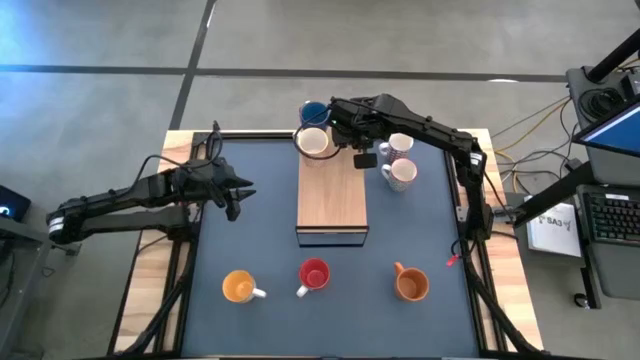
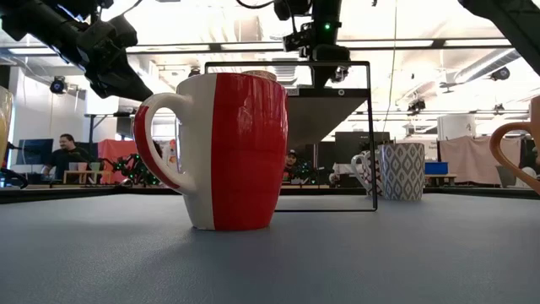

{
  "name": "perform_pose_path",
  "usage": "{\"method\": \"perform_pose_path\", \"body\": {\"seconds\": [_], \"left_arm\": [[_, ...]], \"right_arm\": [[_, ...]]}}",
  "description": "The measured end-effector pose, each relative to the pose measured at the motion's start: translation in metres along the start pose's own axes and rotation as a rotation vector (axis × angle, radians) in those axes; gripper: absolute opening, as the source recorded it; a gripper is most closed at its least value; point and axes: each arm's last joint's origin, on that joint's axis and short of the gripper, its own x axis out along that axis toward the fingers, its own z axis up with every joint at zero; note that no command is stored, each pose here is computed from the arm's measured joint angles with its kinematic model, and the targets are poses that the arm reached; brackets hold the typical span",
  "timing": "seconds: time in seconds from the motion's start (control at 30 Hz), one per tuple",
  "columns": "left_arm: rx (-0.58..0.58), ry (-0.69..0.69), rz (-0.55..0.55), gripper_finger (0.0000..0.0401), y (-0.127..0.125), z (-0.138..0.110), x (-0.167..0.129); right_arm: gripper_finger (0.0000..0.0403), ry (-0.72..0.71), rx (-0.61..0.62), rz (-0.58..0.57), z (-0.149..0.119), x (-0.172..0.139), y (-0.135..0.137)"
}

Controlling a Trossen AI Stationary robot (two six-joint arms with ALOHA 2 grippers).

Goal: Place coffee mugs
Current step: Put the blue patterned mug on the shelf

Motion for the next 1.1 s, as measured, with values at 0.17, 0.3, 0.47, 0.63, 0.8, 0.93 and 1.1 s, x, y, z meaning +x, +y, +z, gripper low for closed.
{"method": "perform_pose_path", "body": {"seconds": [0.17, 0.3, 0.47, 0.63, 0.8, 0.93, 1.1], "left_arm": [[0.0, 0.0, 0.0, 0.0107, 0.0, 0.0, 0.0], [0.0, 0.0, 0.0, 0.0107, 0.0, 0.0, 0.0], [0.0, 0.001, 0.0, 0.0107, 0.0, 0.0, 0.0], [0.0, 0.001, 0.0, 0.0107, 0.0, 0.0, 0.0], [0.0, 0.001, 0.0, 0.0107, 0.0, 0.0, 0.0], [-0.001, 0.001, 0.0, 0.0107, 0.0, 0.0, 0.0], [-0.009, 0.001, 0.0, 0.0107, 0.0, 0.0, 0.0]], "right_arm": [[0.0043, -0.022, 0.019, -0.012, -0.004, -0.01, -0.001], [0.0043, -0.047, 0.043, 0.015, -0.005, -0.012, 0.0], [0.0043, -0.084, 0.057, 0.035, -0.002, -0.013, -0.001], [0.0043, -0.11, 0.054, 0.016, 0.0, -0.013, -0.003], [0.0043, -0.106, 0.042, 0.007, 0.0, -0.013, -0.003], [0.0043, -0.096, 0.045, -0.008, -0.001, -0.013, -0.004], [0.0043, -0.093, 0.032, -0.008, -0.001, -0.012, -0.005]]}}
